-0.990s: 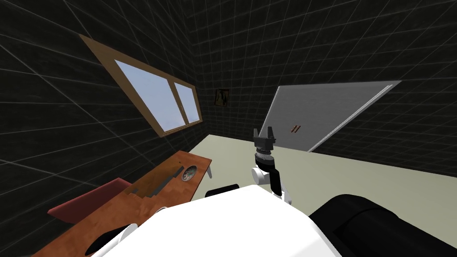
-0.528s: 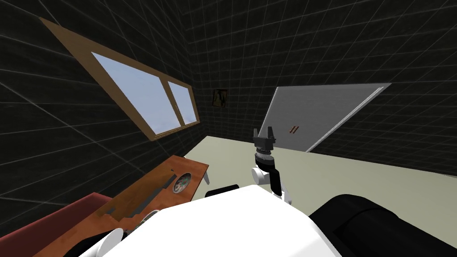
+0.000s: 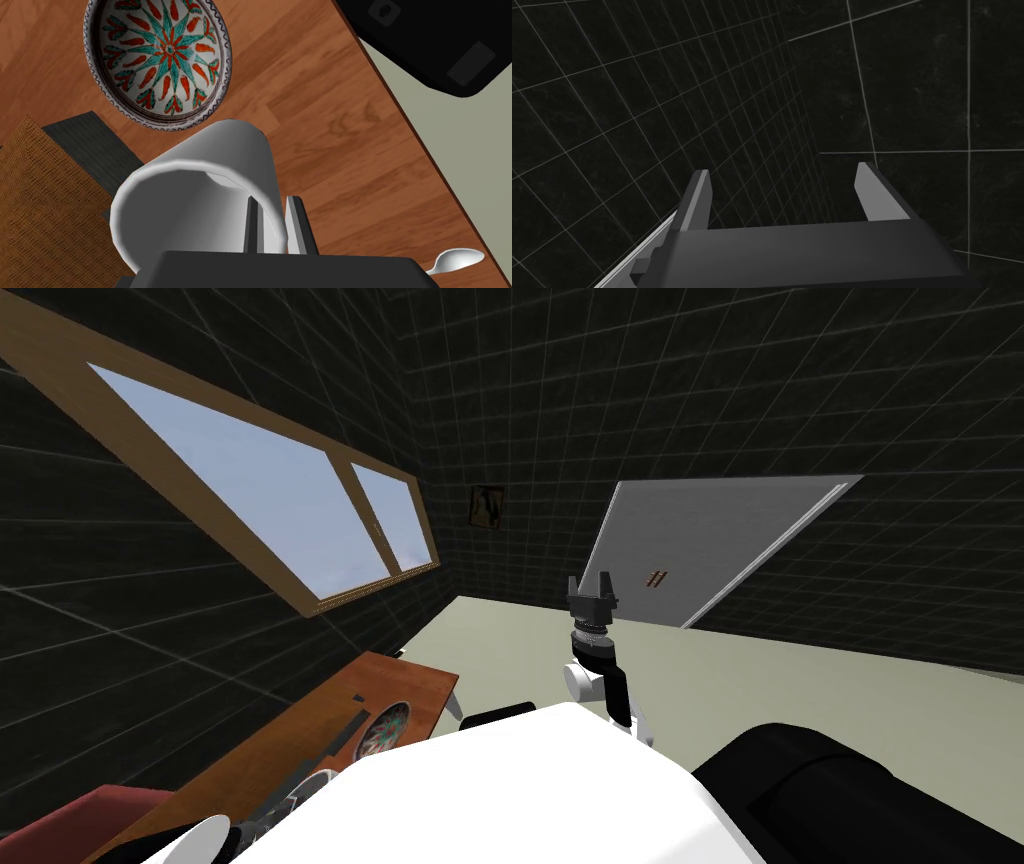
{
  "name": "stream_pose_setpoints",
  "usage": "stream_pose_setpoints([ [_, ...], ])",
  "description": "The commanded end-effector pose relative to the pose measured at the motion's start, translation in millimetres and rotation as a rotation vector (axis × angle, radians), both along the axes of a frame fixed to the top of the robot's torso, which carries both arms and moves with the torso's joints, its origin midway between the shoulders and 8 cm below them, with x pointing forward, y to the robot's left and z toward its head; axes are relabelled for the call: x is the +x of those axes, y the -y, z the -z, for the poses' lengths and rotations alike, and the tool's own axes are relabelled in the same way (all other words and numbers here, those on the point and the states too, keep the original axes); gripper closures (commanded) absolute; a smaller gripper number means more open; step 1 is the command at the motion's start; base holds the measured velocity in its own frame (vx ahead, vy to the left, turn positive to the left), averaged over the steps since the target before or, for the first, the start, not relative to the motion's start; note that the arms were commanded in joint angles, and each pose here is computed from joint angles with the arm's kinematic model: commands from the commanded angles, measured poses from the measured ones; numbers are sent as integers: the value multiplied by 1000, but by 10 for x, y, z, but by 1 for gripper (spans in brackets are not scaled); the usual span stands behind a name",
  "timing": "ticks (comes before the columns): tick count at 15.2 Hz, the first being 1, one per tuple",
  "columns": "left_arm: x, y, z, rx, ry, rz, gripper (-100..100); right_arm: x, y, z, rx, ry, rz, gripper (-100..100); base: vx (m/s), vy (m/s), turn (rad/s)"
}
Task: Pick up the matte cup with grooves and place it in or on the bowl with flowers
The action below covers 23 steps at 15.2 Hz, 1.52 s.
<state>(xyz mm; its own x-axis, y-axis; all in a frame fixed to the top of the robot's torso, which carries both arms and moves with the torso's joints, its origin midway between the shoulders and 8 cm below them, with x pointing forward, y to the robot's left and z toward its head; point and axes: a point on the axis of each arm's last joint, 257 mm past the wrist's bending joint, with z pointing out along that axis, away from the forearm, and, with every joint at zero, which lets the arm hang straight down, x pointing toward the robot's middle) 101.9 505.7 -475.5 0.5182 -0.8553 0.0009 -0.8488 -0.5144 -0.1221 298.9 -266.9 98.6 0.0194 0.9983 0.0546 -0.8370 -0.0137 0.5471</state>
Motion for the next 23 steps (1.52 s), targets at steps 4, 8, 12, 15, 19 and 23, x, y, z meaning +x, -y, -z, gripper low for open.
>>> stream_pose_setpoints([
  [4, -82, -117, -197, 10, -21, 1, 100, 0, 0, 0, 0, 0, 0, 0, 148, -42, -50],
  [8, -133, -195, -349, 19, -35, 2, 100, 0, 0, 0, 0, 0, 0, 0, 115, -30, -53],
  [12, -177, -240, -437, 26, -45, 2, 100, 0, 0, 0, 0, 0, 0, 0, 150, -24, -52],
  [15, -177, -246, -448, 26, -46, 3, -100, 0, 0, 0, 0, 0, 0, 0, 22, -4, -1],
  [19, -172, -256, -607, 24, -42, 4, -100, 0, 0, 0, 0, 0, 0, 0, 5, 0, 13],
  [23, -172, -257, -818, 22, -39, 10, -100, 0, 0, 0, 0, 0, 0, 0, 9, 1, 29],
])
